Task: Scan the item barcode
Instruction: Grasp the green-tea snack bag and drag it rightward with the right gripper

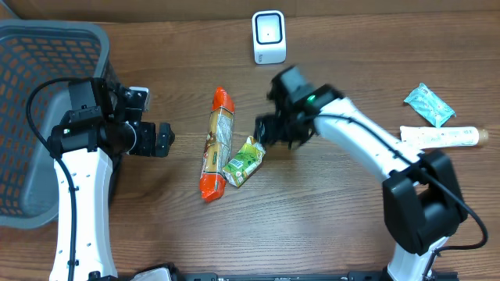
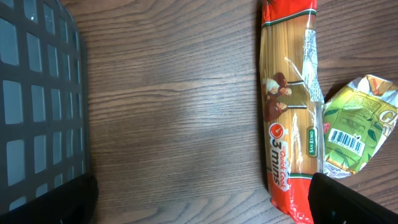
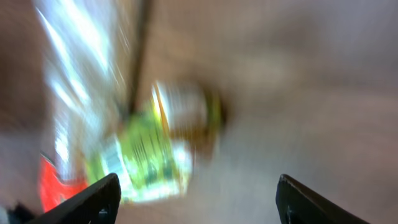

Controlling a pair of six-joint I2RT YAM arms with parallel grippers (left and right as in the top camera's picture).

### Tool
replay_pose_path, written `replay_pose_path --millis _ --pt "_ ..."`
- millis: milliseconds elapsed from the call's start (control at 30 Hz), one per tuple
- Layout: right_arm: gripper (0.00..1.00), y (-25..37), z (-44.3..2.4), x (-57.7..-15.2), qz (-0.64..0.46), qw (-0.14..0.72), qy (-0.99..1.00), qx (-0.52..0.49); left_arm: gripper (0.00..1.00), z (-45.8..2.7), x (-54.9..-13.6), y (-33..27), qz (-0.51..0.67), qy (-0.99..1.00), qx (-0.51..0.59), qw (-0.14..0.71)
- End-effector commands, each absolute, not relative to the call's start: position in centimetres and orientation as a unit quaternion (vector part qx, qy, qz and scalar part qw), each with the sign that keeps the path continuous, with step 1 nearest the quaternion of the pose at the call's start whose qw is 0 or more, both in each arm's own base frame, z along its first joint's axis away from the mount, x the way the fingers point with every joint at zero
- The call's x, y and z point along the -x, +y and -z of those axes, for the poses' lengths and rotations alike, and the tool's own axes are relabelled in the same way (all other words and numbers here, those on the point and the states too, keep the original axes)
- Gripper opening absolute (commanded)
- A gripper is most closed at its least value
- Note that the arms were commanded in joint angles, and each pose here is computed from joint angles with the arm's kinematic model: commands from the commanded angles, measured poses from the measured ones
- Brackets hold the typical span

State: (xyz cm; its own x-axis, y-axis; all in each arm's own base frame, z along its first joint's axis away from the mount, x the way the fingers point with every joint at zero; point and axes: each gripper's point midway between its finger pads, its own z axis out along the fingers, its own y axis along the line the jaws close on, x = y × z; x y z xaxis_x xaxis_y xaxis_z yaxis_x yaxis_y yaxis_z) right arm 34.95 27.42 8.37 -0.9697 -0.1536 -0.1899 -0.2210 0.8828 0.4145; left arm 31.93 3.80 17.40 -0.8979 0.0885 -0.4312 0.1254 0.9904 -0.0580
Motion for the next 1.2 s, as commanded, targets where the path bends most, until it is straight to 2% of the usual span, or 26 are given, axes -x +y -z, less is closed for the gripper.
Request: replay_pose_path --millis 0,133,200,333,433,533,567,800,1000,1167 --pt "0.81 27.0 -9.5 -38.0 -0.232 0.139 0.952 0.146 1.00 -17.8 -32.3 3.7 0.043 0.971 -0.066 0.226" --pt "0.81 28.0 -8.5 -38.6 -0.231 0.161 0.934 0.219 0.99 -17.8 -32.3 3.7 0.043 0.971 -0.066 0.226" --pt "0.81 29.1 -7.6 -37.8 -0.237 0.156 0.919 0.273 0.99 -17.8 -32.3 3.7 0.043 0.971 -0.066 0.226" --pt "0.79 30.8 -5.1 -36.4 -0.233 0.135 0.911 0.312 1.00 -17.8 -32.3 3.7 0.043 0.971 -0.066 0.226" --pt "0.70 31.4 -3.5 -35.4 -0.230 0.113 0.914 0.315 1.00 -17.8 -32.3 3.7 0.043 0.971 -0.066 0.226" --pt "0.49 31.5 -3.3 -35.0 -0.228 0.105 0.915 0.317 0.99 -17.8 -32.3 3.7 0.043 0.971 -0.066 0.226" --pt "0.39 31.4 -3.3 -35.0 -0.227 0.102 0.919 0.307 1.00 -17.8 -32.3 3.7 0.043 0.971 -0.066 0.226" --pt "0.04 29.3 -4.0 -36.1 -0.221 0.082 0.944 0.231 1.00 -17.8 -32.3 3.7 0.043 0.971 -0.066 0.226" --pt "0.04 25.6 -5.8 -37.9 -0.220 0.060 0.970 0.084 1.00 -17.8 -32.3 3.7 0.043 0.971 -0.066 0.226" --pt "0.04 19.5 -6.1 -39.9 -0.135 0.072 0.980 -0.131 0.99 -17.8 -32.3 3.7 0.043 0.971 -0.066 0.226"
